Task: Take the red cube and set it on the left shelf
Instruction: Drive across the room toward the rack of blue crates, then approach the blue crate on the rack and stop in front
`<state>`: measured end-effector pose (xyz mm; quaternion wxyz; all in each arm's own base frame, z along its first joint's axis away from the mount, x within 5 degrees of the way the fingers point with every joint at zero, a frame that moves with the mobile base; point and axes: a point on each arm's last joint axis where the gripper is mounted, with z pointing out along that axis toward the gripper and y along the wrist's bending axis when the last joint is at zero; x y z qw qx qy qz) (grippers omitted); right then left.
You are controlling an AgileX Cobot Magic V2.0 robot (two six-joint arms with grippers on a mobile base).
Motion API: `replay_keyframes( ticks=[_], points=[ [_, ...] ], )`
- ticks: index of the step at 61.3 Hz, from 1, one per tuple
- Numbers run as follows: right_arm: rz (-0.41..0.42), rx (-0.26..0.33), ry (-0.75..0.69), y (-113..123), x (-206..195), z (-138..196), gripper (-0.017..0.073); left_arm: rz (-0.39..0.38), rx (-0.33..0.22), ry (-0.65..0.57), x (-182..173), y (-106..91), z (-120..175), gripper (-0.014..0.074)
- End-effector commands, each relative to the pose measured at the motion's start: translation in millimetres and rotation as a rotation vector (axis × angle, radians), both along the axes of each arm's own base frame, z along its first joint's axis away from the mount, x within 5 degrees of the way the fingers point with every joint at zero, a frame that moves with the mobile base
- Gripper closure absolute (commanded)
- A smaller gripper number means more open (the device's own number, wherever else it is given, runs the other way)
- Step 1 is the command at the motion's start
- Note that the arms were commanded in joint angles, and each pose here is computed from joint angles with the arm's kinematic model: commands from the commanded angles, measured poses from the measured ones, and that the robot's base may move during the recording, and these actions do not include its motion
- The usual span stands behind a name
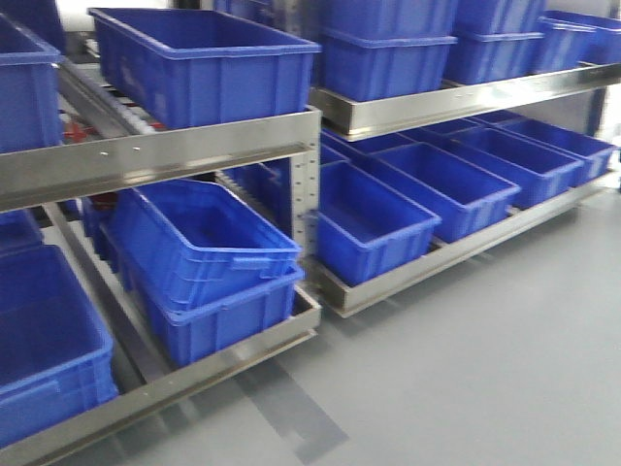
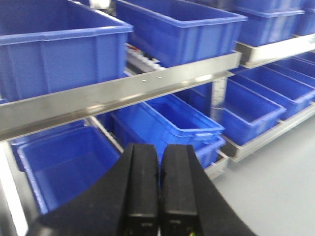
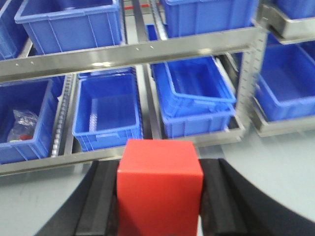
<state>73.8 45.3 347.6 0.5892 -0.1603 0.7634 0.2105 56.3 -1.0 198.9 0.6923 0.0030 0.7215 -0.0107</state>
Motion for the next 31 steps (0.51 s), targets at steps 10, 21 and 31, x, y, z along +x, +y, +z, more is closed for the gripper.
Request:
replay_keyframes(
  ticks=[10, 21, 31],
  points=[
    [0.001, 0.042, -0.099, 0.5, 1.2, 15.4, 0.0355, -0.007, -0.009, -0.078, -0.1, -0.4, 0.8, 0.0492],
    [0.001, 0.042, -0.099, 0.5, 1.2, 15.4, 0.0355, -0.007, -0.009, -0.078, -0.1, -0.4, 0.8, 0.0492],
    [0.001, 0.042, -0.099, 0.5, 1.2, 15.4, 0.0355, -0.007, -0.009, -0.078, -0.1, -0.4, 0.8, 0.0492]
  ],
)
